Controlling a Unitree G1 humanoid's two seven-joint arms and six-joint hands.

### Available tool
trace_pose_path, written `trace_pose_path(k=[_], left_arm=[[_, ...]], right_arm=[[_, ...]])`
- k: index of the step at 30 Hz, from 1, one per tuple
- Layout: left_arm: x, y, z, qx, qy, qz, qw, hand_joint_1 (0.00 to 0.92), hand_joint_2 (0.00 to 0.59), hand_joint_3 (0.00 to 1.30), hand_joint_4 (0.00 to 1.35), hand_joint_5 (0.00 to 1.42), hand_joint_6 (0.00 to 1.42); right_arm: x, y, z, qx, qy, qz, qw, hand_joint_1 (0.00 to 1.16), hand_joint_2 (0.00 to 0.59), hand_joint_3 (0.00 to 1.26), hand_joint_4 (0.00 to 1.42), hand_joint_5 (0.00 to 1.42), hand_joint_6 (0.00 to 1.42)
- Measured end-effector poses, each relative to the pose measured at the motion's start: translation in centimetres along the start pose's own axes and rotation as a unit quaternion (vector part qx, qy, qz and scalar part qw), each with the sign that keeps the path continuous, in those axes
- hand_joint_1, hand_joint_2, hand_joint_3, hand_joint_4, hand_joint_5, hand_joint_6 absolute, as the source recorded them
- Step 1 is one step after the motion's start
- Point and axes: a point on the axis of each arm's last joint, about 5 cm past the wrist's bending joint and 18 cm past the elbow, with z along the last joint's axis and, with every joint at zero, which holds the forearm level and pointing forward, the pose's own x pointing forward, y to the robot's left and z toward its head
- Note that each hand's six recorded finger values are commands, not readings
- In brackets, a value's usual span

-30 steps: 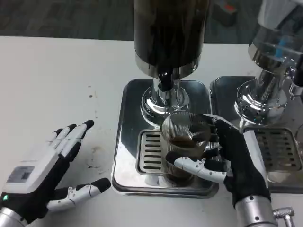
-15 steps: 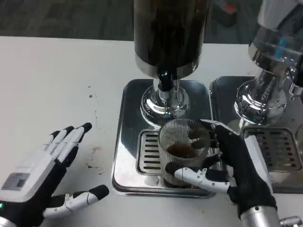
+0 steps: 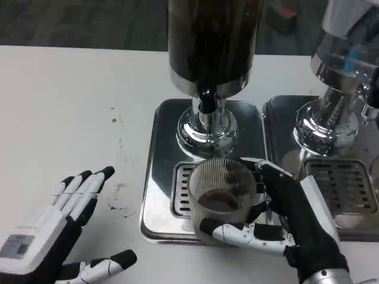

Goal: Grasp the cup under the faucet to collect the drink, then remove the cup.

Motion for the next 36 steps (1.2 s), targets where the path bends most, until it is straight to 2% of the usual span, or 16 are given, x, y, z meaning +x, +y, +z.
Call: trace_pose_path(k=[5, 15, 20, 36], left_arm=[[-0.4, 0.32, 0.16, 0.0, 0.003, 0.01, 0.9999, 0.0, 0.104, 0.0, 0.0, 0.0, 0.0], [-0.72, 0.29, 0.22, -0.002, 0.005, 0.008, 1.0, 0.0, 0.107, 0.0, 0.0, 0.0, 0.0], [-0.65, 0.25, 0.13, -0.003, 0.007, 0.007, 1.0, 0.0, 0.107, 0.0, 0.0, 0.0, 0.0], [-0.24, 0.35, 0.17, -0.008, -0.001, 0.002, 1.0, 0.0, 0.104, 0.01, 0.0, 0.0, 0.0]], right_arm=[[0.0, -0.13, 0.42, -0.004, -0.014, 0.012, 0.9998, 0.93, 0.22, 0.51, 0.61, 0.6, 0.8], [0.04, -0.08, 0.47, -0.004, -0.016, 0.021, 0.9996, 0.94, 0.212, 0.51, 0.61, 0.6, 0.82], [0.37, -0.13, 0.69, -0.006, -0.025, 0.02, 0.9995, 0.95, 0.213, 0.51, 0.61, 0.6, 0.81], [0.39, -0.23, 0.66, -0.015, -0.025, 0.017, 0.9994, 0.95, 0.214, 0.51, 0.61, 0.6, 0.82]])
